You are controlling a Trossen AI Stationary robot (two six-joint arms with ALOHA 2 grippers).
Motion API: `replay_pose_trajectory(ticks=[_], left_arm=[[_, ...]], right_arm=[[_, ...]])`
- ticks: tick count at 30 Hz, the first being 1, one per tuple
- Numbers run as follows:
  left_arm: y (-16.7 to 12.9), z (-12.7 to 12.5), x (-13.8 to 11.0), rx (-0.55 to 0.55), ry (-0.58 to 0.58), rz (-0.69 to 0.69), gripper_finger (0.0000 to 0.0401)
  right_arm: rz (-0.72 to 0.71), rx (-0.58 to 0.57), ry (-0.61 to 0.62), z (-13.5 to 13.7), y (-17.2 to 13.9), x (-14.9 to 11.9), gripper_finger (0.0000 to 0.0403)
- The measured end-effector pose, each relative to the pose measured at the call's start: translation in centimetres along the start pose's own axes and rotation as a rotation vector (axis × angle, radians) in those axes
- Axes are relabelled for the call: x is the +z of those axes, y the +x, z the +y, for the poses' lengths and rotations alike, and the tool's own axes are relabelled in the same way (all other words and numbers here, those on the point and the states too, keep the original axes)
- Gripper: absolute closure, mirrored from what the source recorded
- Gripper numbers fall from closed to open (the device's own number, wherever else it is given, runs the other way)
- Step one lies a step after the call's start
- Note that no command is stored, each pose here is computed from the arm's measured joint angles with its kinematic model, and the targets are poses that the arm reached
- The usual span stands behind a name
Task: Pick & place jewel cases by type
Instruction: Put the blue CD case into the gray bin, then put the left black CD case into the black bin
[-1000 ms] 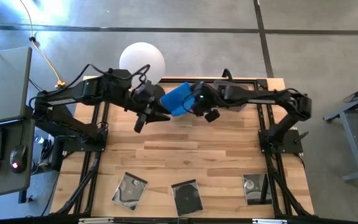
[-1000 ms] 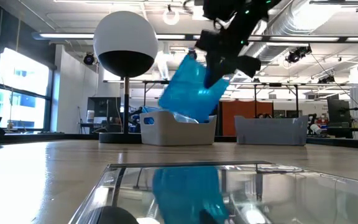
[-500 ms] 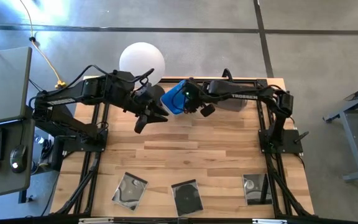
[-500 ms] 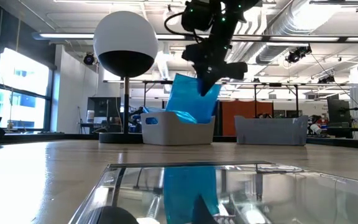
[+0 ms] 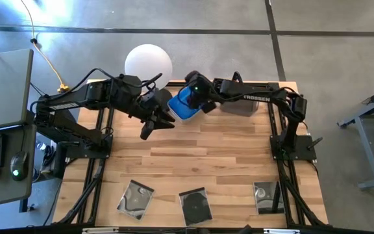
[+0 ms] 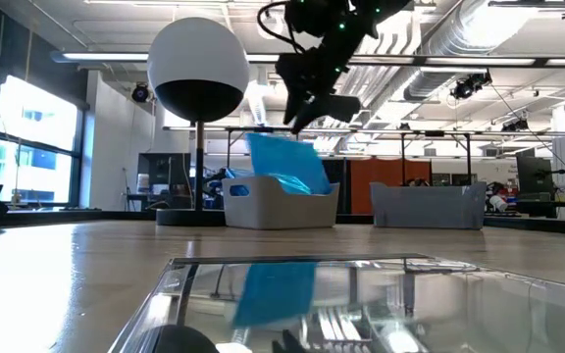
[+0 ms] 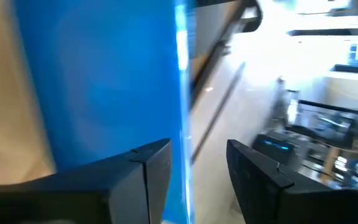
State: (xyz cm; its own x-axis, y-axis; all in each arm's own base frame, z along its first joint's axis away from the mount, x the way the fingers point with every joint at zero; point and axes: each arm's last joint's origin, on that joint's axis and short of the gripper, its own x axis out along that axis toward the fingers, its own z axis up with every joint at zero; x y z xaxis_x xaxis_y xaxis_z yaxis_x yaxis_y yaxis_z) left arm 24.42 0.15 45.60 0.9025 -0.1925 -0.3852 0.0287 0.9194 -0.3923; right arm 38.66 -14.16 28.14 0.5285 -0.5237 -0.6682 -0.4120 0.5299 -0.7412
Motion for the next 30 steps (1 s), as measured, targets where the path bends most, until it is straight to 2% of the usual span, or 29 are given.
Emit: replay_pose_trajectory(ticks=[4, 8, 12, 15, 18, 21, 24, 28, 30], left_arm=[[0.0, 0.1, -0.2, 0.007, -0.006, 0.018, 0.0277], [0.0, 0.3, -0.7, 0.035, -0.022, 0.066, 0.0277], [0.3, 0.2, -1.8, 0.147, -0.027, 0.117, 0.0277], [0.9, -0.4, -3.3, 0.266, -0.046, 0.164, 0.0277], [1.6, -1.6, -5.3, 0.374, -0.076, 0.177, 0.0277], [2.8, -3.1, -8.1, 0.407, -0.119, 0.217, 0.0277], [4.2, -4.7, -12.1, 0.396, -0.208, 0.269, 0.0277], [5.5, -7.1, -18.4, 0.295, -0.259, 0.407, 0.0277], [6.2, -8.1, -21.3, 0.264, -0.297, 0.430, 0.0277]], right_arm=[[0.041, -0.063, 0.007, -0.3, -0.2, 0.3, 0.0254], [0.087, -0.022, 0.026, 0.8, -1.8, 1.4, 0.0254], [0.000, 0.150, 0.072, 2.9, -4.3, 2.9, 0.0254], [-0.175, 0.333, 0.149, 4.3, -6.4, 4.4, 0.0254], [-0.357, 0.496, 0.159, 5.5, -8.1, 6.2, 0.0254], [-0.438, 0.566, 0.140, 6.6, -9.1, 7.7, 0.0254], [-0.455, 0.570, 0.111, 7.3, -9.7, 8.6, 0.0254], [-0.451, 0.600, 0.077, 8.2, -10.3, 9.3, 0.0254], [-0.431, 0.624, 0.058, 8.6, -10.5, 9.2, 0.0254]])
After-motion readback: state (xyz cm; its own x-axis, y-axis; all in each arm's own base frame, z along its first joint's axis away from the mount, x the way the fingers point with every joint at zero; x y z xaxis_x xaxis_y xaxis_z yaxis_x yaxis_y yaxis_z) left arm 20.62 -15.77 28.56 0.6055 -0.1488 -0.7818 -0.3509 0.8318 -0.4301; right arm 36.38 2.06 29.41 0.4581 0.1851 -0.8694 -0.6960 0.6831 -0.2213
